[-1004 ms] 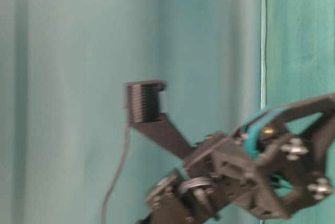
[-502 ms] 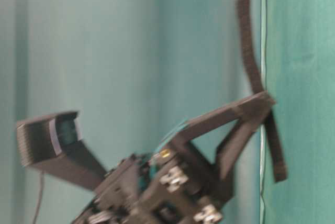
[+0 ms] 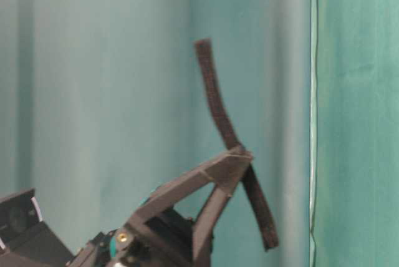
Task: Peel off the Velcro with your right arm.
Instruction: 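Lift the strap upright with the left gripper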
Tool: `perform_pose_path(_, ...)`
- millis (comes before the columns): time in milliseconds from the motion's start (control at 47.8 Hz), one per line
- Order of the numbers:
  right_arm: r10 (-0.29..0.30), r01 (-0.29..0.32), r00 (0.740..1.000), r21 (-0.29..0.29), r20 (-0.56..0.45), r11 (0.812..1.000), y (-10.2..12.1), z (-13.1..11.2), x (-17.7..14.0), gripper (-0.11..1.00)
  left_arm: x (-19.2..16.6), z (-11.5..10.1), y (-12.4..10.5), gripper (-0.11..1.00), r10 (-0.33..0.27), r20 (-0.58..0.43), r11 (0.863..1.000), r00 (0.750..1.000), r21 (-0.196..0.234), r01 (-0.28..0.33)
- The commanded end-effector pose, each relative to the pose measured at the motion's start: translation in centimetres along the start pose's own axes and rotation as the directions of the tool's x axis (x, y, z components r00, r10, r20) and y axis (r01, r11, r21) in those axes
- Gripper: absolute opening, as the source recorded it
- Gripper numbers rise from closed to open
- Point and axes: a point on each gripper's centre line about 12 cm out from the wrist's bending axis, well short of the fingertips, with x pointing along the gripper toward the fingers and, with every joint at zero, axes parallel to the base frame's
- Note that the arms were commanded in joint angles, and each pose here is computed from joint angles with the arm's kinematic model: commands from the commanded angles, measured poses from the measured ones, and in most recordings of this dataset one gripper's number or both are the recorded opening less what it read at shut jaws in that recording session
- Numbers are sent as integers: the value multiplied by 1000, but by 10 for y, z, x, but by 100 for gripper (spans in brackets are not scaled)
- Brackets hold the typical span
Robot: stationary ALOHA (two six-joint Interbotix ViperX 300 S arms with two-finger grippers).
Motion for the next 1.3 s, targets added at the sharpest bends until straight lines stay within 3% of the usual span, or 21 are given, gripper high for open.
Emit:
perform_pose_path(0,10,-9,1000,-35,29,999,0,11,10,48,-10,15,-1,12,-5,72,1000,997,-29,7)
perform_pose_path(188,43,-40,999,-132,14,990,2,13,29,48,-14,19,4,12,7,113,989,994,-148,10)
perform_pose_path(397,57,-62,998,-251,-28,966,3,7,55,48,-18,23,12,12,25,178,962,984,-273,25)
perform_pose_path(565,63,-80,996,-363,-60,928,3,-1,72,48,-27,26,17,12,34,253,930,967,-362,62)
perform_pose_path(795,59,-63,998,-496,-24,866,1,0,86,48,-37,20,21,12,42,357,872,933,-468,140)
perform_pose_path(920,40,-33,999,-534,1,845,-5,0,92,48,-40,15,22,12,43,384,846,922,-506,171)
perform_pose_path(1004,30,-19,999,-547,11,837,-8,0,97,48,-40,13,22,12,43,387,837,921,-518,179)
perform_pose_path(1276,1,4,1000,-554,8,832,-19,-6,110,48,-40,11,21,12,42,386,835,922,-520,180)
